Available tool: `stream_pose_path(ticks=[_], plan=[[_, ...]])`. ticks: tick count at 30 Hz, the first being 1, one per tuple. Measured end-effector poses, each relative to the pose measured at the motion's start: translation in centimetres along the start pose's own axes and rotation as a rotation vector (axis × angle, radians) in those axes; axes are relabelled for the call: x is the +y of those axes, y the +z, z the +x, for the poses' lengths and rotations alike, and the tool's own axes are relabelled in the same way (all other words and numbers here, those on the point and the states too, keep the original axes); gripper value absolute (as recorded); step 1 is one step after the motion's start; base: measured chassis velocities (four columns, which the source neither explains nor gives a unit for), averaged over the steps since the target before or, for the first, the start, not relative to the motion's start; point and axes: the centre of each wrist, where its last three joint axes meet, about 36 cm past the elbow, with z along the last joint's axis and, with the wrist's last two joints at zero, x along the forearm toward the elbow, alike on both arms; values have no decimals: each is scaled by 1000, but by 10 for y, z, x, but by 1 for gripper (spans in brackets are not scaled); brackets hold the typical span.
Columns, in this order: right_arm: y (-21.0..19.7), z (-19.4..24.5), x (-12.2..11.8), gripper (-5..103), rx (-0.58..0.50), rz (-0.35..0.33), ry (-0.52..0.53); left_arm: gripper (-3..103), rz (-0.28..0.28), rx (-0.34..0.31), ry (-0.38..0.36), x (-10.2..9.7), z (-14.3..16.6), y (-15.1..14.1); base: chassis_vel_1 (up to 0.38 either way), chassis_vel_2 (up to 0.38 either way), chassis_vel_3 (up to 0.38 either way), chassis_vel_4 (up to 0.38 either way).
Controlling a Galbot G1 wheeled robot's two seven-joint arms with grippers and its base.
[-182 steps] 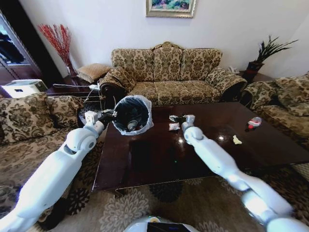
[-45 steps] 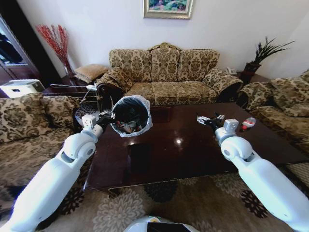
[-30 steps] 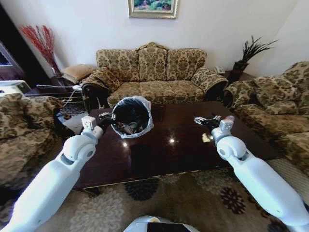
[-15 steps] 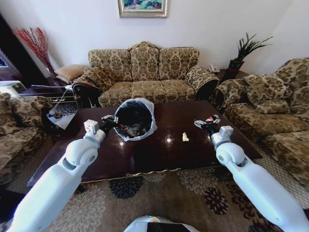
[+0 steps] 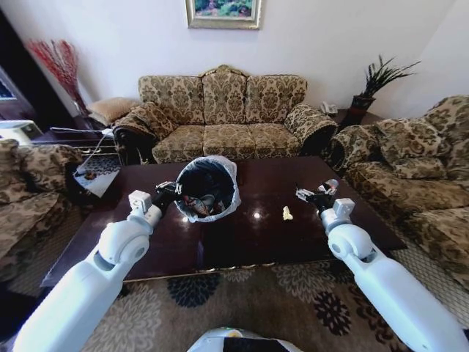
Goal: Move to the front of the table and place the trash on the table into the trash bin.
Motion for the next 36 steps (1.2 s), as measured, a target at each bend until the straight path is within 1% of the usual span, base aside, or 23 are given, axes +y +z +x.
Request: stream_pose_path(ticks=[6, 8, 9, 12, 13, 14, 16, 21, 25, 31, 34, 35, 36], plan=[[5, 7, 9, 100, 14, 1, -32, 2, 2, 0, -9, 1, 4, 0, -220, 249, 238, -247], [21, 23, 21, 100, 72, -17, -57, 2, 6, 3, -14, 2, 6, 1, -164, 238, 185, -175], [21, 23, 21, 100, 72, -17, -57, 2, 6, 3, -14, 2, 6, 1, -151, 188, 185, -120], [58, 43, 37, 100, 188, -68, -41, 2, 8, 6, -18, 2, 7, 2, -104, 99, 46, -49], [58, 43, 37, 100, 188, -68, -41, 2, 8, 6, -18, 2, 7, 2, -55, 45, 18, -13], [75, 51, 42, 100, 255, -83, -16, 2, 7, 6, -18, 2, 7, 2, -55, -11, -12, -12], [91, 53, 45, 100, 311, -96, 26, 2, 5, 6, -15, 2, 7, 2, 0, 0, 0, 0], [101, 53, 41, 100, 342, -110, 48, 2, 6, 6, -12, 1, 6, 2, 34, -47, -42, 51], [115, 44, 38, 100, 357, -134, 37, 2, 11, 10, -3, -1, 5, 4, 0, 0, 0, 0], [132, 31, 38, 100, 358, -140, 9, 2, 12, 1, 5, -2, 3, 2, 0, 0, 0, 0], [138, 26, 41, 100, 365, -155, -3, 2, 11, -8, 16, -2, 1, -2, 0, 0, 0, 0], [139, 24, 44, 103, 365, -158, -7, 2, 9, -8, 17, -1, 1, -2, 0, 0, 0, 0], [139, 22, 48, 100, 367, -160, -11, 2, 8, -7, 18, -1, 1, -2, 0, 0, 0, 0]])
